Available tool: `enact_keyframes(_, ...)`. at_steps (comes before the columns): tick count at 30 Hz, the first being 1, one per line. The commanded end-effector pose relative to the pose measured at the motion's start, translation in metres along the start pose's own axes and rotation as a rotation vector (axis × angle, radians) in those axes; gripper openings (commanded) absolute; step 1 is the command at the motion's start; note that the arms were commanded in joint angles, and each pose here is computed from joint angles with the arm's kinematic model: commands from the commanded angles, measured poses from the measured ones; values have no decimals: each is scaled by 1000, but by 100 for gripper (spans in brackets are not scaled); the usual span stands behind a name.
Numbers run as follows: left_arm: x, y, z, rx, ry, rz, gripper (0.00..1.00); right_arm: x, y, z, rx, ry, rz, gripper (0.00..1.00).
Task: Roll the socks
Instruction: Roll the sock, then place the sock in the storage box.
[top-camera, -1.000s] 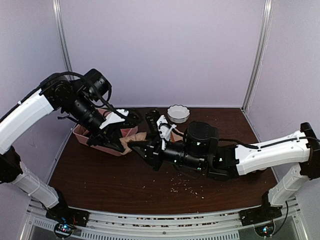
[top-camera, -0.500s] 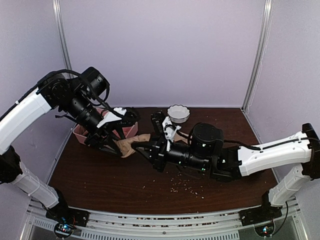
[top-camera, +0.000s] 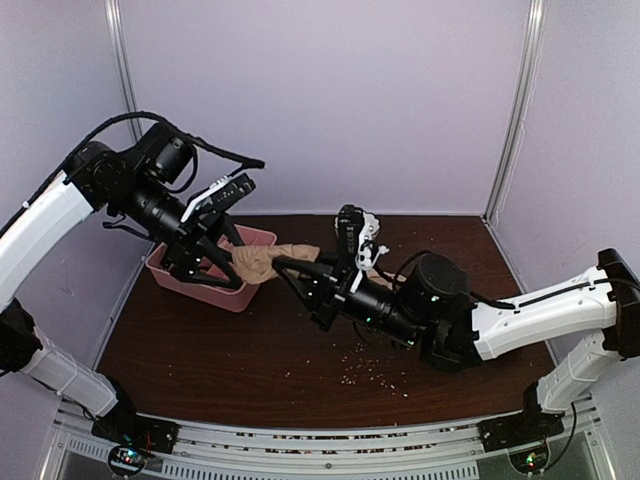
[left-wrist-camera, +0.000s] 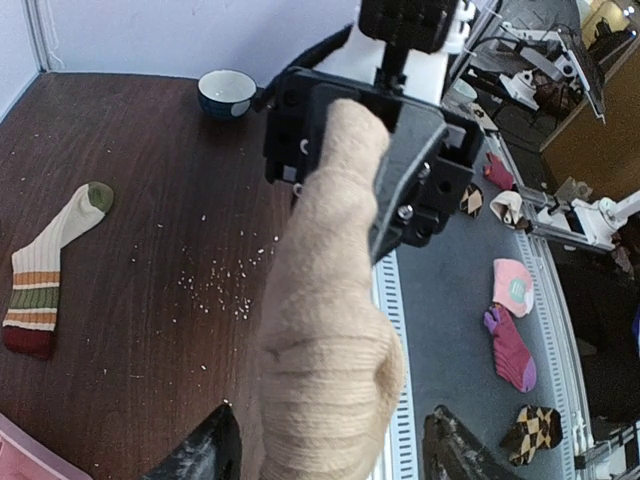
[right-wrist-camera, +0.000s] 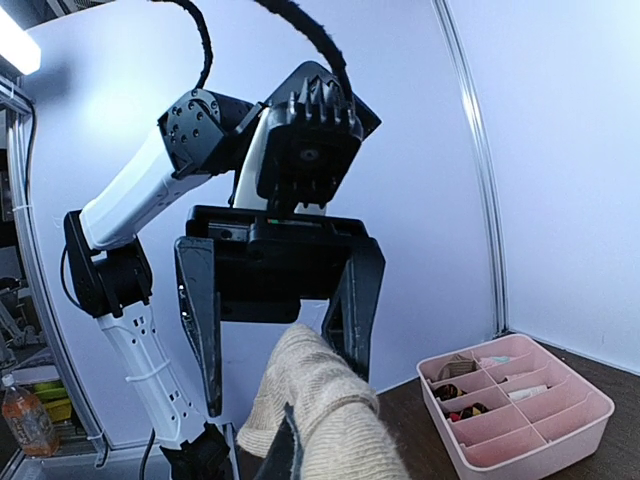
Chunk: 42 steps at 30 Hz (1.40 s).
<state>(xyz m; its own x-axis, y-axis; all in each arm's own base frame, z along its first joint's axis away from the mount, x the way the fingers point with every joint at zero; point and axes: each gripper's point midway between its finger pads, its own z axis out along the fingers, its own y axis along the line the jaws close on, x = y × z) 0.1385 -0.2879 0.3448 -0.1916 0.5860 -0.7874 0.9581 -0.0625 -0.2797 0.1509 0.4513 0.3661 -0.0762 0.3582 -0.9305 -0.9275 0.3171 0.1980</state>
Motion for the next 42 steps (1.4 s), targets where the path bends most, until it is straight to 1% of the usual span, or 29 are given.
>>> enact_keyframes(1, -27, 4, -10, 9, -118, -55, 64, -25, 6, 10, 10, -113, 14, 0)
enact_keyframes(4, -34, -7, -13, 86, -159, -66, 62, -25, 7, 16, 20, -124, 12, 0)
enact_keyframes(7, -34, -20, -15, 152, -183, -66, 57, -26, 7, 19, 35, -141, 13, 0)
enact_keyframes(10, -30, -24, -15, 163, -186, -65, 50, -29, 6, 20, 40, -174, 28, 0)
enact_keyframes(12, -30, -23, -17, 156, -193, -58, 41, -28, 5, 21, 43, -187, 40, 0)
enact_keyframes(13, -30, -21, -18, 146, -194, -55, 33, -27, 5, 22, 43, -191, 46, 0)
enact_keyframes(16, -32, -5, -23, 79, -197, -59, 4, -22, 7, 28, 32, -181, 57, 0)
enact_keyframes(17, -34, 2, -28, 51, -209, -62, 0, -19, 7, 30, 32, -165, 57, 1)
enact_keyframes(18, -36, 11, -33, 24, -221, -72, 0, -15, 6, 32, 36, -150, 56, 7)
enact_keyframes(20, -40, 29, -46, -32, -260, -91, 0, -6, 1, 32, 65, -118, 55, 27)
enact_keyframes(21, -40, 38, -51, -61, -271, -97, 0, -1, -4, 31, 84, -104, 54, 41)
enact_keyframes(22, -38, 48, -55, -102, -271, -101, 0, 2, -11, 28, 111, -94, 53, 66)
enact_keyframes(23, -34, 64, -60, -174, -254, -105, 0, 6, -18, 23, 142, -84, 50, 96)
enact_keyframes(24, -28, 83, -63, -263, -223, -116, 0, 7, -27, 17, 177, -75, 43, 100)
enact_keyframes(28, 14, 174, -86, -690, -18, -207, 0, 15, -68, -18, 345, -22, 24, 100)
enact_keyframes(30, 36, 214, -95, -846, 76, -244, 0, 18, -88, -34, 455, 7, 22, 100)
enact_keyframes(32, 58, 250, -99, -957, 162, -272, 0, 19, -102, -48, 553, 37, 26, 99)
enact_keyframes(34, 75, 280, -104, -1042, 217, -297, 0, 25, -110, -58, 609, 85, 21, 100)
enact_keyframes(38, 101, 329, -109, -1116, 302, -365, 0, 42, -115, -67, 641, 189, -15, 99)
enact_keyframes(42, 124, 366, -105, -1171, 408, -384, 0, 54, -118, -73, 654, 224, -2, 99)
